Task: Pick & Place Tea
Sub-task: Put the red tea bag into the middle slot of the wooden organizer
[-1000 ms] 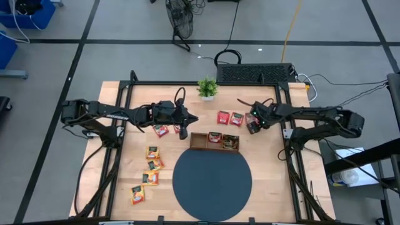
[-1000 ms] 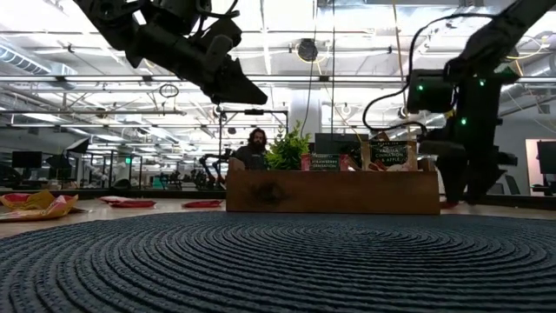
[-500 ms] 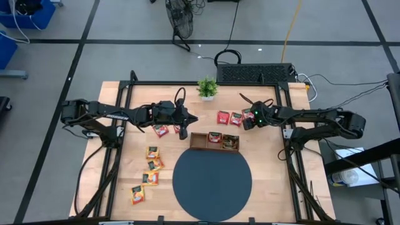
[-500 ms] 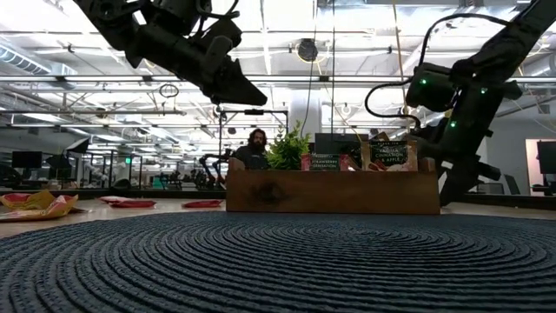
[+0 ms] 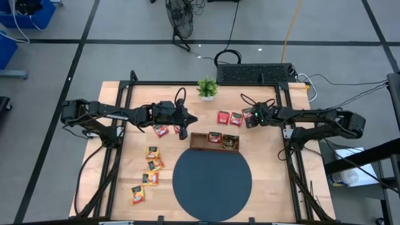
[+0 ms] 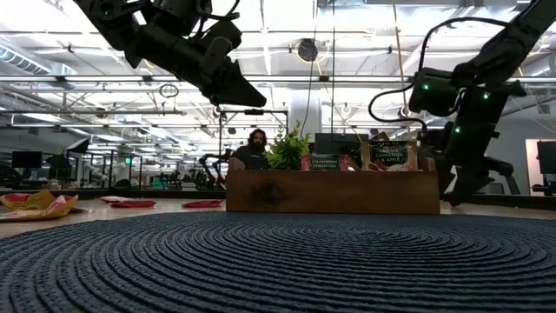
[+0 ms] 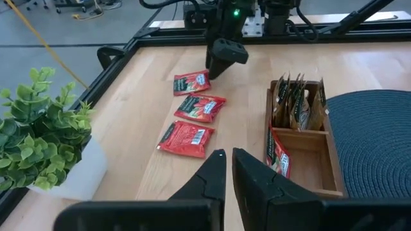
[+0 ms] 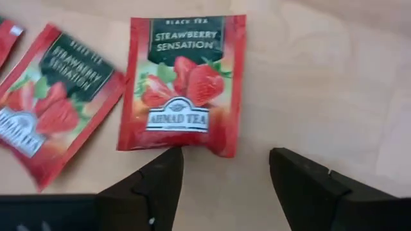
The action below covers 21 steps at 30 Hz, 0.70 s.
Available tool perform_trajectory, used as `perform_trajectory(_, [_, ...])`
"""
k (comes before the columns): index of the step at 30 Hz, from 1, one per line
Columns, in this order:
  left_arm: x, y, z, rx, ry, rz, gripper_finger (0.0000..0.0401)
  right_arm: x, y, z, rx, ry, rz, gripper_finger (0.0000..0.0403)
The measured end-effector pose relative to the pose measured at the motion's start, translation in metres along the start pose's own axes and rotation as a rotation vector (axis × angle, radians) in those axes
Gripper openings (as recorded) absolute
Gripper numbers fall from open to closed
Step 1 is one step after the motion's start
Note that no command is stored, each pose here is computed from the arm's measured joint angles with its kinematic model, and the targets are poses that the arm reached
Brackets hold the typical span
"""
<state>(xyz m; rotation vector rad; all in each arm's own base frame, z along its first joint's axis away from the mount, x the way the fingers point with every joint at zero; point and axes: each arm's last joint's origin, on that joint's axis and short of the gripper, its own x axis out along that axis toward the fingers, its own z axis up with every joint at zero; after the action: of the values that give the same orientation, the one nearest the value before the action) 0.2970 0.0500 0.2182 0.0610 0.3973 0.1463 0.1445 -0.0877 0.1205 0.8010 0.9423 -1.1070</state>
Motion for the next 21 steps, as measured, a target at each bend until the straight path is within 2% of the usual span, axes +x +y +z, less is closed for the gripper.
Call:
perform_trajectory(4, [0.0, 0.0, 0.0, 0.001, 0.001, 0.0, 0.0035, 0.001, 0.003, 0.004, 0.015, -0.059, 0.015, 0.02])
perform_trajectory(8, [0.0, 0.0, -0.002, 0.001, 0.015, -0.002, 0.0035, 0.0, 0.01, 0.009, 0.027, -0.093, 0.103, 0.0198])
perform_trajectory(11, [0.0, 0.0, -0.002, 0.001, 0.016, -0.002, 0.0035, -0.001, 0.017, 0.014, -0.049, -0.11, 0.218, 0.0204])
perform_trajectory(13, [0.0, 0.0, -0.002, 0.001, 0.016, -0.002, 0.0035, -0.005, 0.02, 0.017, -0.096, -0.11, 0.248, 0.0208])
perform_trajectory(17, [0.0, 0.0, -0.002, 0.001, 0.015, -0.002, 0.0035, -0.019, 0.03, 0.03, -0.211, -0.128, 0.221, 0.0211])
perform_trajectory(21, [0.0, 0.0, -0.001, -0.002, 0.015, -0.002, 0.0035, -0.045, 0.043, 0.05, -0.343, -0.204, 0.102, 0.0208])
